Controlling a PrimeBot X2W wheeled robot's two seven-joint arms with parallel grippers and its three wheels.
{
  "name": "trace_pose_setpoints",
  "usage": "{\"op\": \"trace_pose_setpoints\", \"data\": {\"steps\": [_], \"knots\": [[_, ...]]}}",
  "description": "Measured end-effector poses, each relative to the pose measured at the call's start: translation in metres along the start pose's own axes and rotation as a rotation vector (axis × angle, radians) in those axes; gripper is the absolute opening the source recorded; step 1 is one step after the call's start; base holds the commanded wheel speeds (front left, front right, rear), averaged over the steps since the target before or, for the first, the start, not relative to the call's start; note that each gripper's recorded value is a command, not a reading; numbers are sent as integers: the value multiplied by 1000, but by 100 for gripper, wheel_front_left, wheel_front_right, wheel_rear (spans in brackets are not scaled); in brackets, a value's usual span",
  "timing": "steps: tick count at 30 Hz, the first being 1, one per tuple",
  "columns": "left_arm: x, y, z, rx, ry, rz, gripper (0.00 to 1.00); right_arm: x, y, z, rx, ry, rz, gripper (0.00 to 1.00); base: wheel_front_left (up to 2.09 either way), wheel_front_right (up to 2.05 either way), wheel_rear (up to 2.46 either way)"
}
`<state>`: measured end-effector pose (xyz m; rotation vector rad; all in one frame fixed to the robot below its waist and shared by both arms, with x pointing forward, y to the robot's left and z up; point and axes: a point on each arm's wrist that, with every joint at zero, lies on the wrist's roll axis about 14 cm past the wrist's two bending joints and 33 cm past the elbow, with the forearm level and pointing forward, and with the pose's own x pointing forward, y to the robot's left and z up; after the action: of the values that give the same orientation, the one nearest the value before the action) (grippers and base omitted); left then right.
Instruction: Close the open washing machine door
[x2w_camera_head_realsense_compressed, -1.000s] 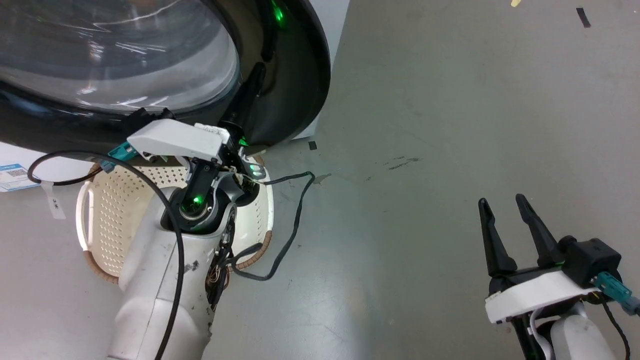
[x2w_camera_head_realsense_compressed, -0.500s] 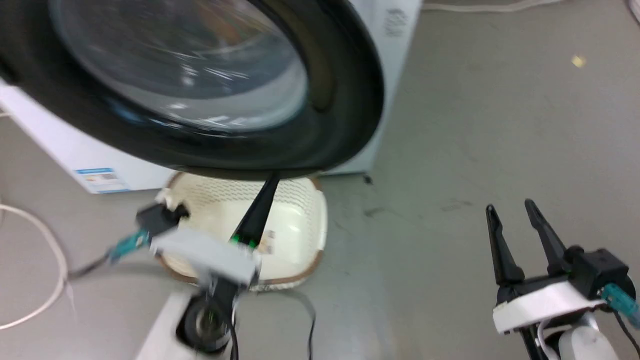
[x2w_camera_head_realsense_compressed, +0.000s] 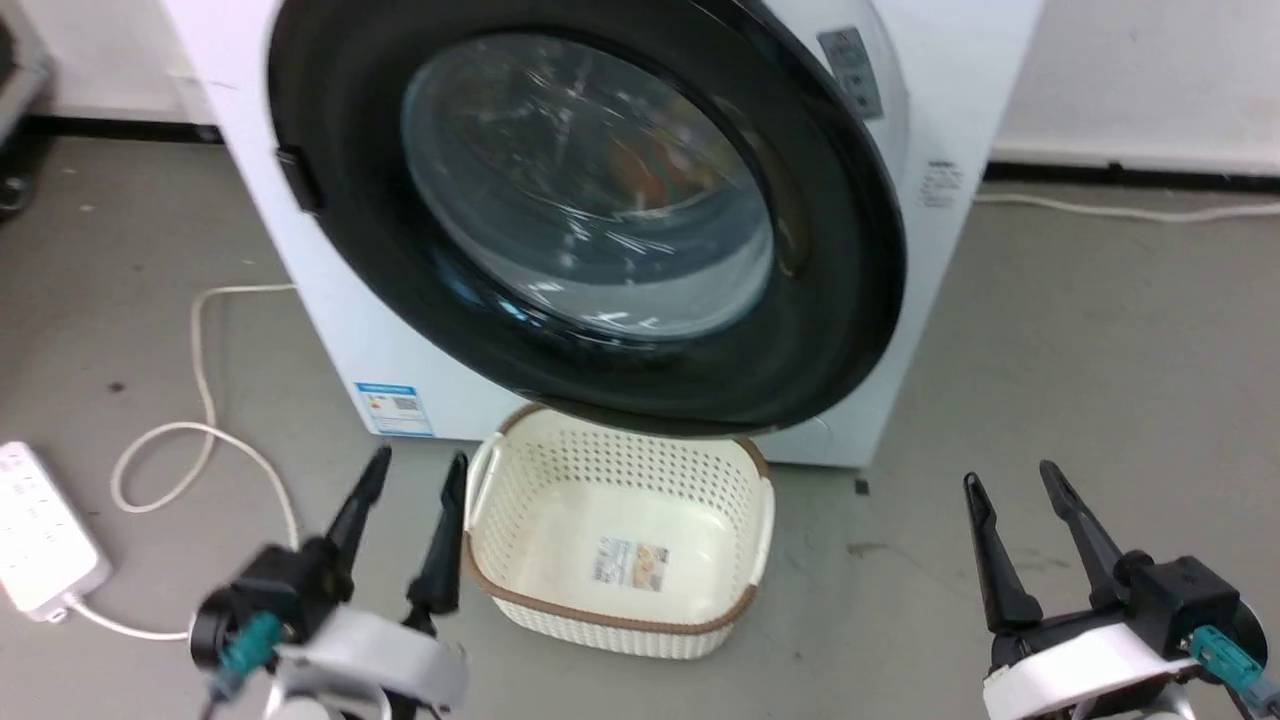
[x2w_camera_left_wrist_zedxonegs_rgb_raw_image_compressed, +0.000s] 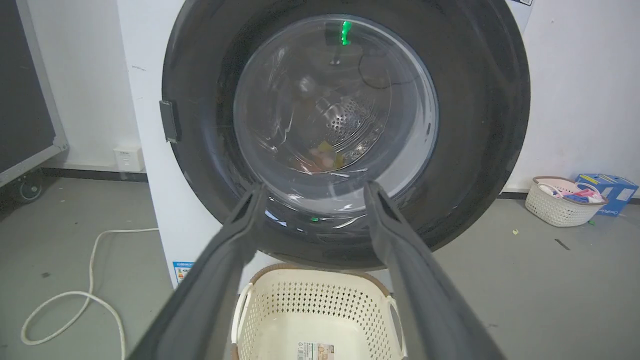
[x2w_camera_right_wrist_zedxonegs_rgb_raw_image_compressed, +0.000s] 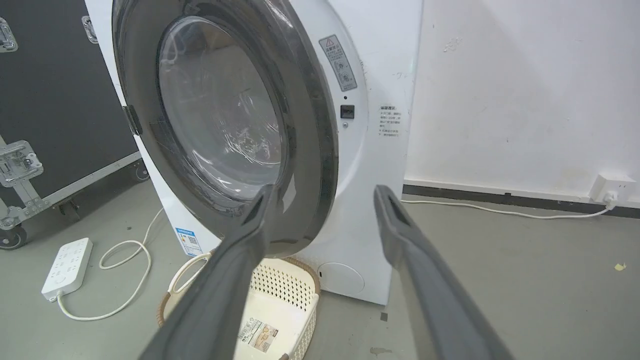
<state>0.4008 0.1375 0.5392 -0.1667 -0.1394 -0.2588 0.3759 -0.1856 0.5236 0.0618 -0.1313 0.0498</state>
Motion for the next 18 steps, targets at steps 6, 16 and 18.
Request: {"op": "trace_pose_setpoints", "data": {"steps": [6, 16, 18], "knots": [[-27, 10, 7, 97, -28, 94, 100, 0, 17, 0, 7, -1, 49, 100, 0, 0, 0], [-37, 13, 1, 155, -6, 121, 100, 1, 37, -21, 30, 61, 106, 0, 0, 0, 0], [-38, 16, -2, 149, 1, 134, 100, 2, 45, -27, 30, 78, 132, 0, 0, 0, 0]]}}
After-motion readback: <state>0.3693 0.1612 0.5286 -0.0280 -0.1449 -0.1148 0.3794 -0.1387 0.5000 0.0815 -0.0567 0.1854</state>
